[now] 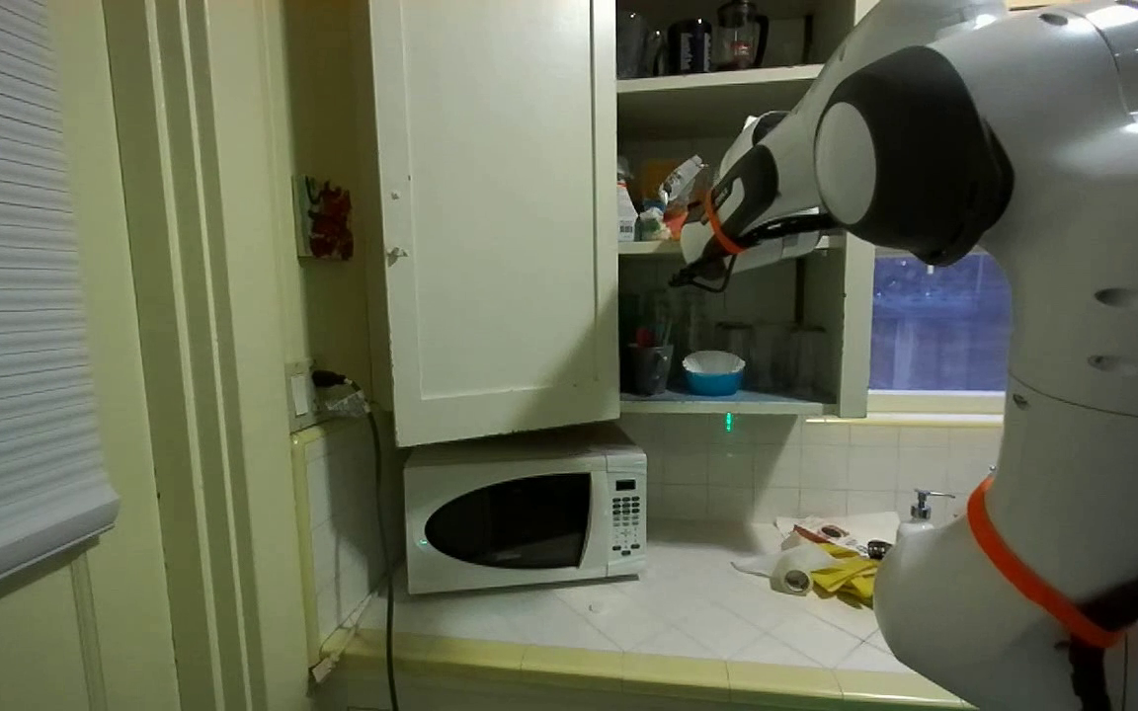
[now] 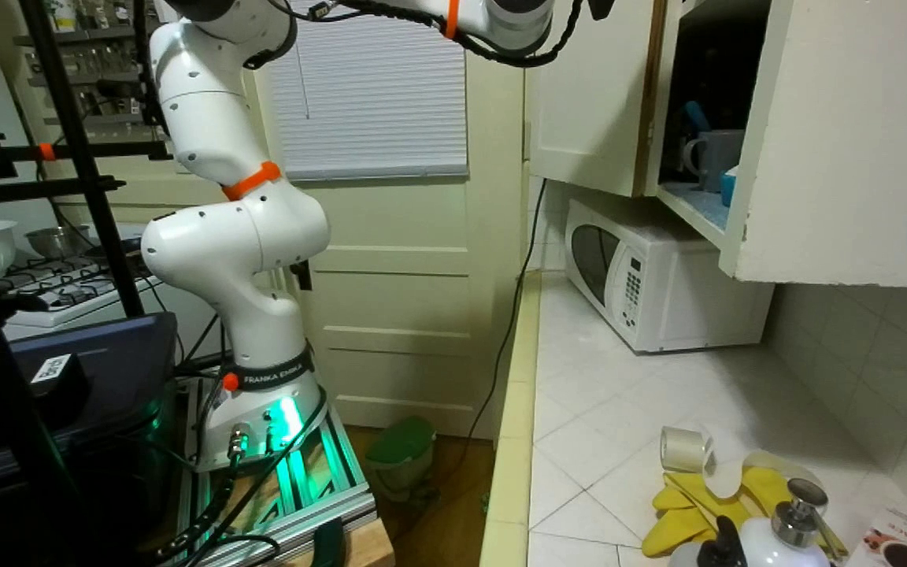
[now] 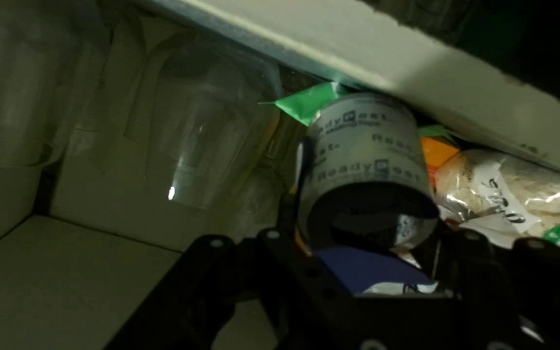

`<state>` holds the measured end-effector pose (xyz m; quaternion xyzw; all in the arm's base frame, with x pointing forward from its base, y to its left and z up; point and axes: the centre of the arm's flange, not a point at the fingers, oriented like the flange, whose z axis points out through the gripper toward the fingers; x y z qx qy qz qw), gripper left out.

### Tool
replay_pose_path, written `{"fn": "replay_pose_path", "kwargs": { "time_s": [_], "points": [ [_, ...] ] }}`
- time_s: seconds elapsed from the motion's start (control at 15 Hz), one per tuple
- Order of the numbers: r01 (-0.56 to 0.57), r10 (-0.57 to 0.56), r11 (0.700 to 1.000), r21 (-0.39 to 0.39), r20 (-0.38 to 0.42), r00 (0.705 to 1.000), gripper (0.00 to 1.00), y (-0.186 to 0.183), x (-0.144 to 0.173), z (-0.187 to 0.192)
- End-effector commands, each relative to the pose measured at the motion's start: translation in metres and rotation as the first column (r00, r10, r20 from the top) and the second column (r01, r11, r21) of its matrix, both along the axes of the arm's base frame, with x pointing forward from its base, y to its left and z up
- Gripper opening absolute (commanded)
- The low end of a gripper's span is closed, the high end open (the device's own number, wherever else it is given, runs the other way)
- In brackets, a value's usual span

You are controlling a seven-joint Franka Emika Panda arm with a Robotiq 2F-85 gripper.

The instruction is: Put the black and white object on the second shelf of the open cabinet on the right.

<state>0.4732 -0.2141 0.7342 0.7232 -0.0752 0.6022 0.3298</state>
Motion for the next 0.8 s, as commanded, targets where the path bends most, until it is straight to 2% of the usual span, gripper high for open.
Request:
{"fn": "replay_pose_path", "kwargs": {
  "time_s": [0.0, 0.73],
  "points": [
    [-0.027, 0.027, 1.0, 0.006, 0.0, 1.0, 0.31, 0.001, 0.038, -0.004],
    [-0.022, 0.023, 1.0, -0.014, 0.046, 0.999, 0.31, -0.017, 0.07, -0.014]
  ]
}}
